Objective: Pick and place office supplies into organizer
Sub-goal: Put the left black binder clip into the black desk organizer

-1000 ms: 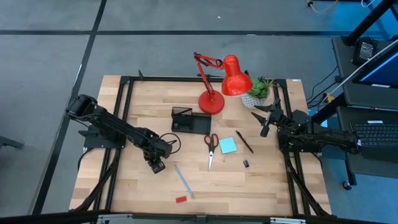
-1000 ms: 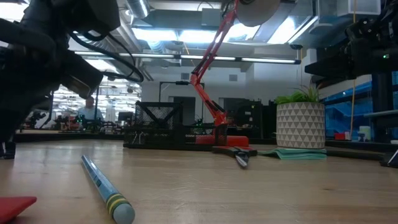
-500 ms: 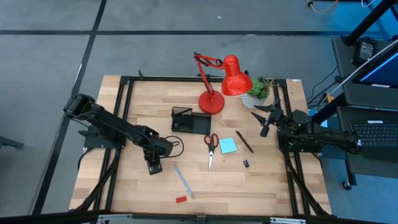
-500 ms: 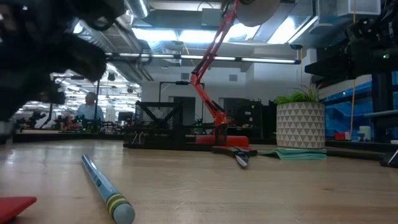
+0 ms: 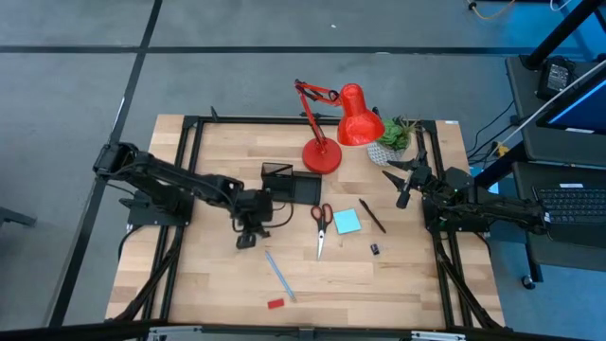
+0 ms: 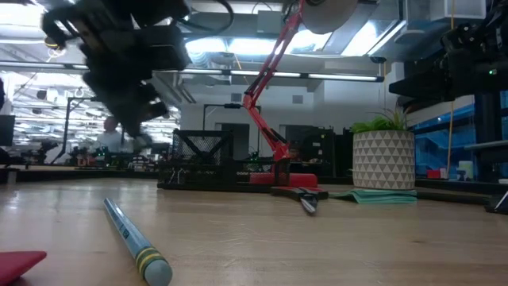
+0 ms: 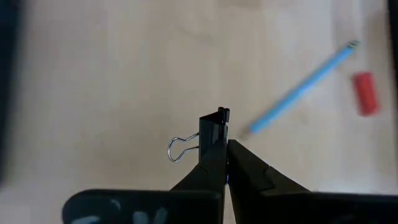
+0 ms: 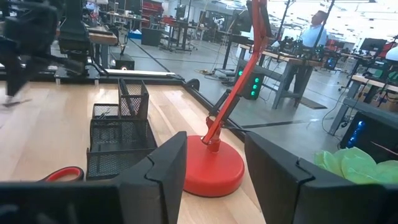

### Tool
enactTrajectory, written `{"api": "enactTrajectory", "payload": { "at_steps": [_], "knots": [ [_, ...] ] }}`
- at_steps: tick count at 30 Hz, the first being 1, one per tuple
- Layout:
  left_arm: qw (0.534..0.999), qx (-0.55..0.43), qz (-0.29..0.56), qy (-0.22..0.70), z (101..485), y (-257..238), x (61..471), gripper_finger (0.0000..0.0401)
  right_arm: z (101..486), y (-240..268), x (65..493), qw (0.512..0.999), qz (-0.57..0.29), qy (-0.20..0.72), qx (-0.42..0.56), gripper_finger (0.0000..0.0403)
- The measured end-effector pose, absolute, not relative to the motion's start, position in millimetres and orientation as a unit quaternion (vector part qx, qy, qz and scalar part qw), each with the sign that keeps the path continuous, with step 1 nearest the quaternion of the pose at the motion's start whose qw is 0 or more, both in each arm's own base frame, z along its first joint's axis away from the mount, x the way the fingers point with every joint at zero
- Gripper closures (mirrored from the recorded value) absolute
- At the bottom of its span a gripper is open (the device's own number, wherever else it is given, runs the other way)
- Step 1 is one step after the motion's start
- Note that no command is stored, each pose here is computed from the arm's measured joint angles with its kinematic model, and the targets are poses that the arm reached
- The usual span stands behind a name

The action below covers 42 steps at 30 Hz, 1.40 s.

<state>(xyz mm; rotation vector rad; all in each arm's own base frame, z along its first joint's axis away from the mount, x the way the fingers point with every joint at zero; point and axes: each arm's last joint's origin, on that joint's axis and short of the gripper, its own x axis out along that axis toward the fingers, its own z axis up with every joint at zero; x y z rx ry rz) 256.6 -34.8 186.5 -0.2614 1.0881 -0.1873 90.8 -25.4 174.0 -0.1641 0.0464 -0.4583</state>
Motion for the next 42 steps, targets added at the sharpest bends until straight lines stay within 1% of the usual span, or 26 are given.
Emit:
{"api": "enactTrajectory", "payload": {
  "at_steps": [5, 8, 13, 17, 24, 37, 42],
  "knots": [
    [0.871, -0.058, -0.052, 0.485, 188.5, -19.6, 262.6, 0.0399, 173.9, -25.4, 90.8, 0.97, -0.227, 0.023, -0.082, 0.0237],
    [0.886, -0.018, 0.001, 0.464, 190.5, -12.9, 266.3, 0.0399, 174.0, -25.4, 90.8, 0.97, -0.227, 0.023, -0.082, 0.0237],
    [0.89, 0.033, 0.095, 0.444, 192.6, -5.0, 268.5, 0.0398, 173.9, -25.4, 90.8, 0.97, -0.227, 0.023, -0.081, 0.0237],
    [0.888, 0.051, 0.141, 0.435, 188.7, -2.2, 266.6, 0.0399, 174.0, -25.4, 90.8, 0.97, -0.227, 0.023, -0.081, 0.0237],
    [0.884, 0.033, 0.18, 0.43, 180.6, -0.2, 262.2, 0.0399, 173.8, -25.4, 90.8, 0.971, -0.227, 0.023, -0.078, 0.0237],
    [0.874, 0.015, 0.2, 0.442, 166.2, 0.6, 252.6, 0.0399, 173.8, -25.4, 90.8, 0.971, -0.227, 0.023, -0.077, 0.0237],
    [0.875, 0.012, 0.195, 0.442, 165.5, 0.3, 252.5, 0.0398, 173.9, -25.4, 90.8, 0.971, -0.227, 0.023, -0.077, 0.0237]
  ]
}}
